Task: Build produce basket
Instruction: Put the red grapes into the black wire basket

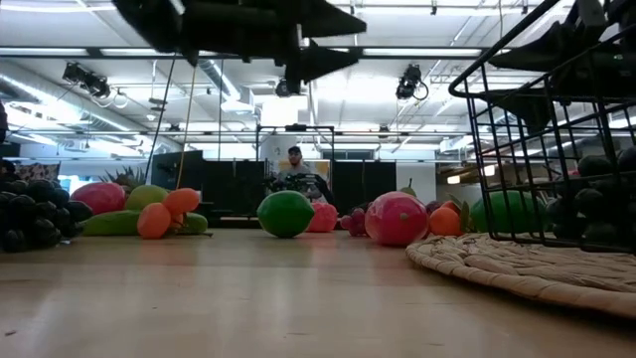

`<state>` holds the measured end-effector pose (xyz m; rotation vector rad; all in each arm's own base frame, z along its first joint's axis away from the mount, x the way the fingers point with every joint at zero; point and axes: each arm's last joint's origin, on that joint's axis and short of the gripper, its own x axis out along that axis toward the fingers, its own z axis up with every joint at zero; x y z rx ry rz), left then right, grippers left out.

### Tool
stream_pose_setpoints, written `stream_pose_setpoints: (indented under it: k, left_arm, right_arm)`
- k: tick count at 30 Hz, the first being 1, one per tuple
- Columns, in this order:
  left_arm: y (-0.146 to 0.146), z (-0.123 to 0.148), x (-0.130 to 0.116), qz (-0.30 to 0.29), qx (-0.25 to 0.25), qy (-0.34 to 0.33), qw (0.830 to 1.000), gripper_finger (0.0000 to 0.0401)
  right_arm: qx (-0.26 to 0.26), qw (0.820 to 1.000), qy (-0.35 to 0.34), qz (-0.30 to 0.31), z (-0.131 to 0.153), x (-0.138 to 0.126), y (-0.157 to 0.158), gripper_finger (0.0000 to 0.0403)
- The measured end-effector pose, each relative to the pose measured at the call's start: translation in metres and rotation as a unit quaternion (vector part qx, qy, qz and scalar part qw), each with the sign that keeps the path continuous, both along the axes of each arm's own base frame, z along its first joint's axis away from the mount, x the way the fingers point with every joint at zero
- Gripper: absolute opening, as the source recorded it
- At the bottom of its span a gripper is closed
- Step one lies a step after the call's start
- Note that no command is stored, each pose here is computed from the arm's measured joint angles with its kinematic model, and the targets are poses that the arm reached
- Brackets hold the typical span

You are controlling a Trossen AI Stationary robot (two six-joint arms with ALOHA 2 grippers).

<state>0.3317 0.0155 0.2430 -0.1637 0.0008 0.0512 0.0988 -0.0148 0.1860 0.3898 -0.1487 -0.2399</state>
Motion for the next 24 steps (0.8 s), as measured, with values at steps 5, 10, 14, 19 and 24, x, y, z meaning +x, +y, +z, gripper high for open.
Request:
stream_pose_setpoints:
  k: [5, 10, 14, 19, 24]
  left_arm:
    - [0.011, -0.011, -0.02, 0.02, 0.011, -0.032, 0.999, 0.0281]
    - [0.02, -0.024, -0.03, 0.037, 0.011, -0.024, 0.999, 0.0281]
    - [0.017, -0.032, -0.033, 0.024, 0.01, -0.011, 1.0, 0.0281]
    - [0.01, -0.044, -0.04, 0.0, 0.022, 0.008, 1.0, 0.0281]
    - [0.015, -0.051, -0.055, 0.011, 0.022, -0.007, 1.0, 0.0281]
  right_arm:
    - [0.005, 1.0, 0.004, -0.011, 0.0, 0.003, -0.001, 0.0291]
    - [0.009, 1.0, 0.003, -0.013, 0.0, 0.007, -0.001, 0.0291]
    - [0.004, 1.0, 0.0, -0.026, 0.001, 0.01, -0.002, 0.0291]
    - [-0.009, 0.999, 0.016, -0.028, 0.0, 0.016, -0.003, 0.0291]
    - [-0.018, 0.998, 0.054, -0.042, 0.006, 0.028, -0.005, 0.0291]
